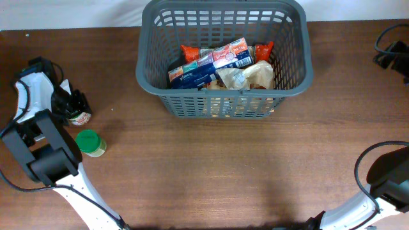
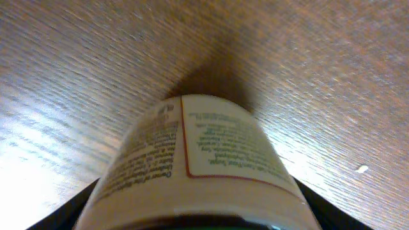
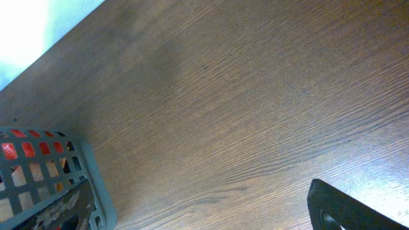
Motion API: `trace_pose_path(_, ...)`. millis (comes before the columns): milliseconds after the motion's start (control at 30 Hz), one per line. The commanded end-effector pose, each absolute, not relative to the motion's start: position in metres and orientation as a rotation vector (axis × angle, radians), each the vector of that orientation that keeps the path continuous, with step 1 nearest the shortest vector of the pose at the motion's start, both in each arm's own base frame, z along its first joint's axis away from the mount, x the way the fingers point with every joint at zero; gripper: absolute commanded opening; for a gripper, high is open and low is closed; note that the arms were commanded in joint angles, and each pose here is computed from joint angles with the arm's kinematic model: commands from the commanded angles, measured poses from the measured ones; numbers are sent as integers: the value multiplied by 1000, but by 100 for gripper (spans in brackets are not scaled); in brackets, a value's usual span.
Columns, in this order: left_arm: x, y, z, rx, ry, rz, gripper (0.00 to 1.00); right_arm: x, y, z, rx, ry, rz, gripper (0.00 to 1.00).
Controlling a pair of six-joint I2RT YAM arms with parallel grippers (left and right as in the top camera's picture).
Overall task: Pack container
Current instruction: 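Lift the green jar and lower it into the basket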
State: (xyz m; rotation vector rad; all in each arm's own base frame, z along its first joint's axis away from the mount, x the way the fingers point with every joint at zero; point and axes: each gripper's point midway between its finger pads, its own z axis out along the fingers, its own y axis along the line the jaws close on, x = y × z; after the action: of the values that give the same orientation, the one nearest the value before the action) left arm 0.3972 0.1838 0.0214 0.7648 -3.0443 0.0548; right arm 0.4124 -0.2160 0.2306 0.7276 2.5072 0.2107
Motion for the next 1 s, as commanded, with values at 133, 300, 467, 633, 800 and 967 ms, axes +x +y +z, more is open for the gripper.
trace_pose_path(133, 426, 194, 81, 761, -3158, 58, 18, 411, -212, 241, 707, 2488, 216, 99)
trace_pose_path(300, 448, 185, 144, 767, -3276, 187, 2, 411, -212, 241, 707, 2488, 216, 99)
trace_pose_path(467, 475, 150, 235, 585, -3530, 406, 2, 411, -212, 241, 708, 2488, 216, 99)
trace_pose_path(633, 483, 90, 339, 33, -3868, 353, 2, 411, -212, 241, 707, 2488, 216, 99)
trace_pose_path(800, 462, -11, 438, -855, -4074, 55, 2, 411, -212, 241, 707, 2488, 216, 99)
trace_pose_path(967, 454, -108, 442, -1562, -3844, -291, 2, 411, -212, 241, 707, 2488, 216, 99)
